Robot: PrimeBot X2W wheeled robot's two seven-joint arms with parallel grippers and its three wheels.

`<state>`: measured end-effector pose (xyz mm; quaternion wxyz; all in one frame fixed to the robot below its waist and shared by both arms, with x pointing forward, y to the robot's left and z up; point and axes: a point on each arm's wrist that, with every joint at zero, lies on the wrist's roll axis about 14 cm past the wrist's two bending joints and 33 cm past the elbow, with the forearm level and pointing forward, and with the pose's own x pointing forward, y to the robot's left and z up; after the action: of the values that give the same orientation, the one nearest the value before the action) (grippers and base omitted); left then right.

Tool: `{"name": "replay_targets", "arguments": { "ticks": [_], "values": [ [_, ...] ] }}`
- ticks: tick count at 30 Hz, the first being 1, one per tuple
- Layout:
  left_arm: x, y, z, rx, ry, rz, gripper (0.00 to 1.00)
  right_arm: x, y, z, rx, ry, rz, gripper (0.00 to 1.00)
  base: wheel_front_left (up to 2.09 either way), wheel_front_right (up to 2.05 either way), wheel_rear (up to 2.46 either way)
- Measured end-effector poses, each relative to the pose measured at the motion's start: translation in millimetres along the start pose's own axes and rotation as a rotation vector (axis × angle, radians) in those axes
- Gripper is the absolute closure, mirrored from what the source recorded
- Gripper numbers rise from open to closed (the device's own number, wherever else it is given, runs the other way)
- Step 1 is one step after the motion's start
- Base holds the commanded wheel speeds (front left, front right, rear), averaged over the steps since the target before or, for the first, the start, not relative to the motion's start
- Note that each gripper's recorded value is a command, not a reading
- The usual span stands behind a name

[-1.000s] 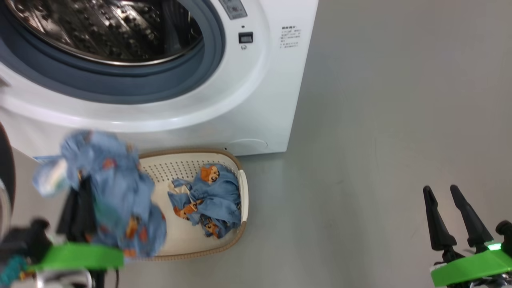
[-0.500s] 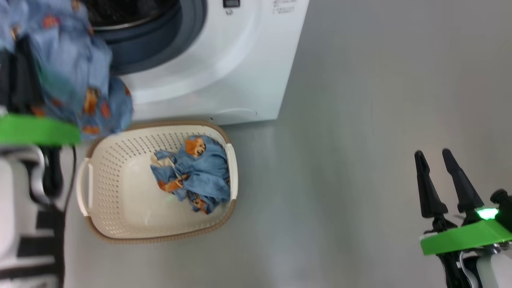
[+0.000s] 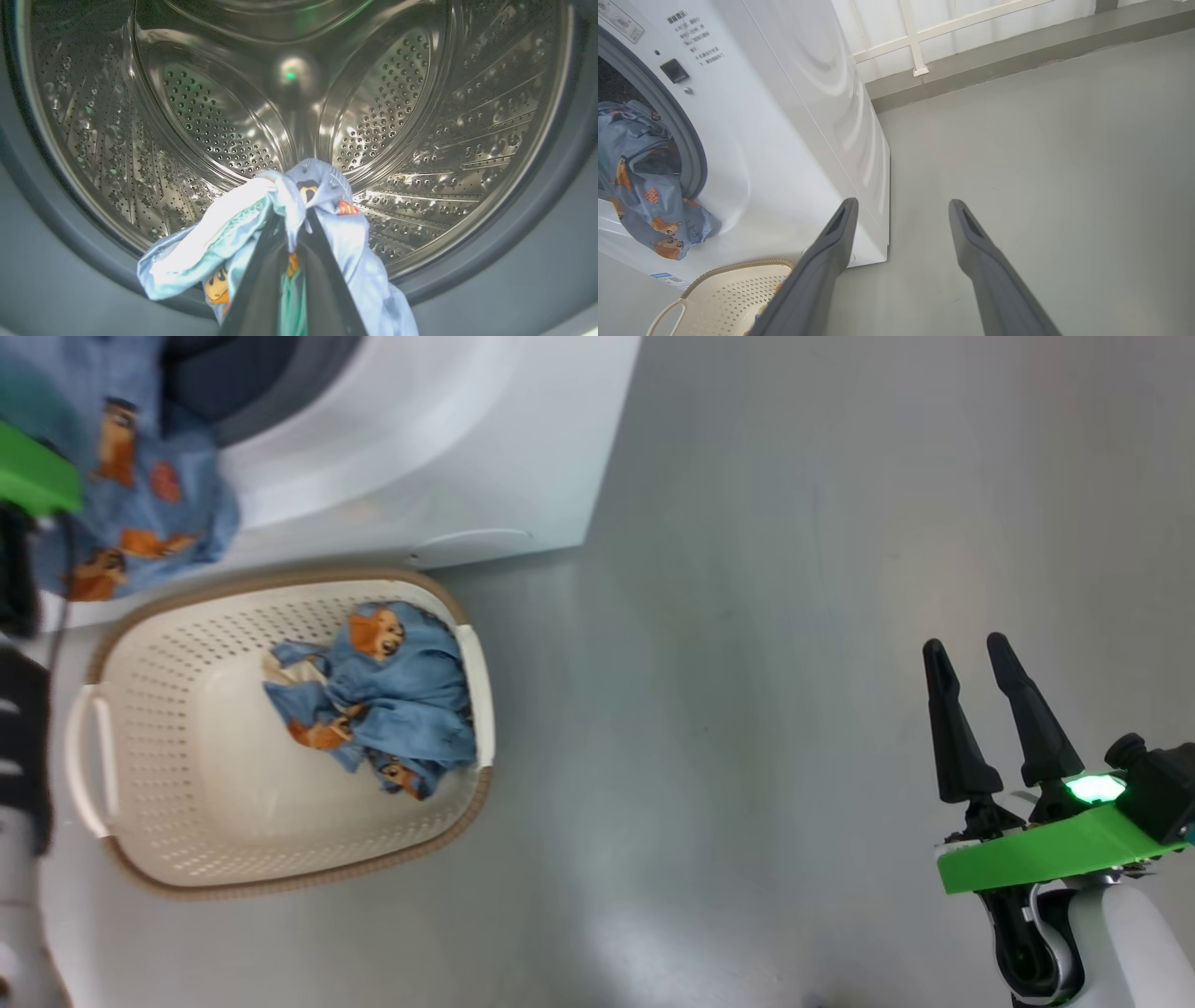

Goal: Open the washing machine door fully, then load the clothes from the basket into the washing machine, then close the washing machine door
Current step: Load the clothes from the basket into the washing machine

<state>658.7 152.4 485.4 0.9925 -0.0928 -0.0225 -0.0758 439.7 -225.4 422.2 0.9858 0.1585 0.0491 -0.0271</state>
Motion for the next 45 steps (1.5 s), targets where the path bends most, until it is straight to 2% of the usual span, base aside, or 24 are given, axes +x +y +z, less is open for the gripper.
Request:
{"name": "replay_targets", "arguments": {
  "ticks": [10, 20, 21, 22, 25, 34, 45],
  "values": [
    [40, -8, -4, -0.006, -0.006, -0.021, 1.00, -2, -14, -8, -0.013, 0.023, -0.044, 0.00, 0.00, 0.00, 0.00],
    [61, -8, 55, 0.036, -0.244, -0.023, 1.00, 10, -14, -14, -0.013, 0.024, -0.042, 0.00, 0.00, 0.00, 0.00],
    [62, -7, 51, 0.044, -0.238, -0.020, 0.89, 11, -14, -15, -0.012, 0.028, -0.042, 0.00, 0.00, 0.00, 0.00],
    [62, -5, 42, 0.042, -0.214, -0.014, 0.00, 11, -13, -16, -0.011, 0.030, -0.042, 0.00, 0.00, 0.00, 0.00],
    [60, -2, 14, 0.043, -0.136, -0.004, 0.00, 12, -13, -17, -0.011, 0.029, -0.040, 0.00, 0.00, 0.00, 0.00],
    [57, 7, 4, 0.034, -0.103, 0.022, 0.00, 15, -10, -19, -0.004, 0.031, -0.034, 0.00, 0.00, 0.00, 0.00],
    [32, 4, -38, 0.010, 0.004, 0.028, 0.00, 18, -3, -20, 0.004, 0.028, -0.015, 0.00, 0.00, 0.00, 0.00]
  ]
}}
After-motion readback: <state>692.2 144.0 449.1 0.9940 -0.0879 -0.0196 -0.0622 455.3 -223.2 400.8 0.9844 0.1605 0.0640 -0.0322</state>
